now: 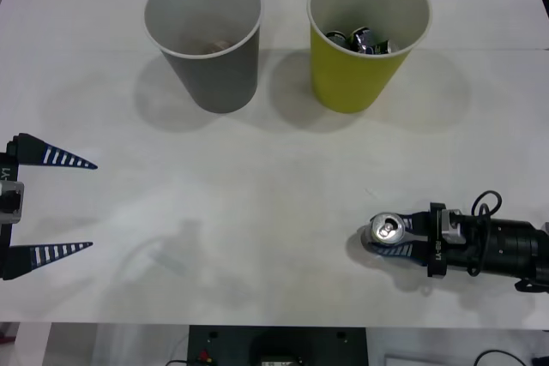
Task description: Put the can into the green bin and the plastic bottle into the gray bin
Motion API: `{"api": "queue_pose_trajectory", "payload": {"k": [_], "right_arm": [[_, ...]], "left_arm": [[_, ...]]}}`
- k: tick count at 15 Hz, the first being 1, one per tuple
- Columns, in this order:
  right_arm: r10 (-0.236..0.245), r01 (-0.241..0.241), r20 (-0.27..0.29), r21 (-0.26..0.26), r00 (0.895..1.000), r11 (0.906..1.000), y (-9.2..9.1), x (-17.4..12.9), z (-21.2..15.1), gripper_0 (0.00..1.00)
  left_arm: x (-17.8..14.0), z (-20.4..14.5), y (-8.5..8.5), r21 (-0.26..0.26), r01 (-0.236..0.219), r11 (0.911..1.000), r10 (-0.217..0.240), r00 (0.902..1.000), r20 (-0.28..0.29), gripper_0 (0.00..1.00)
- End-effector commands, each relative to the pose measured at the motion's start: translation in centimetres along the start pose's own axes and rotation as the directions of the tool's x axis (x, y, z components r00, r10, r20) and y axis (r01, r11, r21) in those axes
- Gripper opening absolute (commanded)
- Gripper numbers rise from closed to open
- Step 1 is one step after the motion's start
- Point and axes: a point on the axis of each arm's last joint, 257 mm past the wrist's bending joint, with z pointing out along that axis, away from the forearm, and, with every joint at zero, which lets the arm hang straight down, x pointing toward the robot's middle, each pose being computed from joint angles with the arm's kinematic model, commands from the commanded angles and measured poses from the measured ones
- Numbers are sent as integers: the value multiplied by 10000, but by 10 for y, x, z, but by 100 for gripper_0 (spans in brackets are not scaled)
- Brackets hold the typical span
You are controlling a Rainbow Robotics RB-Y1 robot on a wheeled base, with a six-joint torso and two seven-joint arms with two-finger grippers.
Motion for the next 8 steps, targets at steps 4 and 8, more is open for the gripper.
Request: {"api": "queue_pose_trajectory", "payload": {"k": [4, 8], "right_arm": [[99, -99, -73, -10, 9999, 10000, -1, 1, -4, 0], [251, -259, -363, -227, 9990, 9994, -10, -8, -18, 0]], "left_arm": [[0, 0, 0, 0, 0, 10000, 0, 10000, 0, 100], [0, 0, 0, 0, 0, 10000, 0, 10000, 0, 100]]}}
